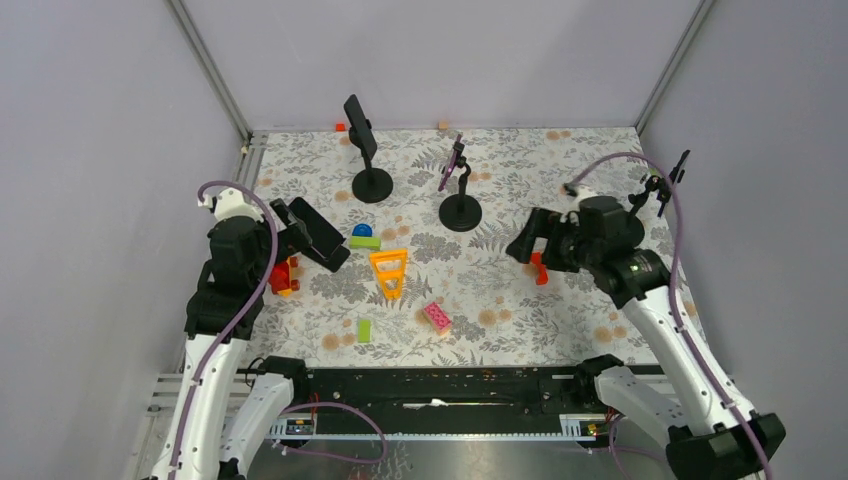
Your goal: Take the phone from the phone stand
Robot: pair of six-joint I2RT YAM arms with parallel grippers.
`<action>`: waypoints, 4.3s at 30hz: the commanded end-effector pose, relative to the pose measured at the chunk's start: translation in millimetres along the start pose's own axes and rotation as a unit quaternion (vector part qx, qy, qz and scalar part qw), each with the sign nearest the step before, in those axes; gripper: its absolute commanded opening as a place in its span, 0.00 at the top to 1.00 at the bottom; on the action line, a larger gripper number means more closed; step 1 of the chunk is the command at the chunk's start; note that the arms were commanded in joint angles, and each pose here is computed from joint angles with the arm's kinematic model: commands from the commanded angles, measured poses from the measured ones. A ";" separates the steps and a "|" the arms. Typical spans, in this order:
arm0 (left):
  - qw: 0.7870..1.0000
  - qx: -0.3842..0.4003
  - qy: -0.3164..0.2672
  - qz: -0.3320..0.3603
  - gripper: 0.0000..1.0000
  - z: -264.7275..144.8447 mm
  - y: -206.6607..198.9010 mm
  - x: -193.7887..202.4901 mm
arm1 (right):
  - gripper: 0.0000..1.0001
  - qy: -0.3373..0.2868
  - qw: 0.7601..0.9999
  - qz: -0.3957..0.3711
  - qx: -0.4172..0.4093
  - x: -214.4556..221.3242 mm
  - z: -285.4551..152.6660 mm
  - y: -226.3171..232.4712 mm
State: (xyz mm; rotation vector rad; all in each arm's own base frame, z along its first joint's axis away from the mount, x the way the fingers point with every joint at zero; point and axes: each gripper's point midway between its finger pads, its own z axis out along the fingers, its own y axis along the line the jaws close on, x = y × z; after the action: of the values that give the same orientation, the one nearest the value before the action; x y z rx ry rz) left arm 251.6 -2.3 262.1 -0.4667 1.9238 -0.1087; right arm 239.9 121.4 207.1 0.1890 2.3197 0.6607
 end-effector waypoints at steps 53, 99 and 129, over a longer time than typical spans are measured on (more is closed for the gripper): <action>0.995 -0.055 -0.080 -0.039 0.01 -57.0 49.2 7.4 | 0.01 0.026 0.879 -0.383 -0.283 95.7 291.9 387.1; 0.996 -0.050 -0.070 -0.033 0.01 -51.8 46.7 11.6 | 0.25 0.013 0.874 -0.413 -0.256 117.7 317.3 379.4; 0.995 -0.053 -0.077 -0.037 0.01 -54.0 48.4 10.3 | 0.37 -0.097 0.881 -0.375 -0.272 16.7 216.5 416.3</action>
State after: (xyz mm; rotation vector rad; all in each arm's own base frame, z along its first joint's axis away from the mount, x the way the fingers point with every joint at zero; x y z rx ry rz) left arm 184.7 28.6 247.9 -0.5869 1.8188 -0.0105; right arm 345.9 591.2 182.0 -0.9470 1.8639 0.7702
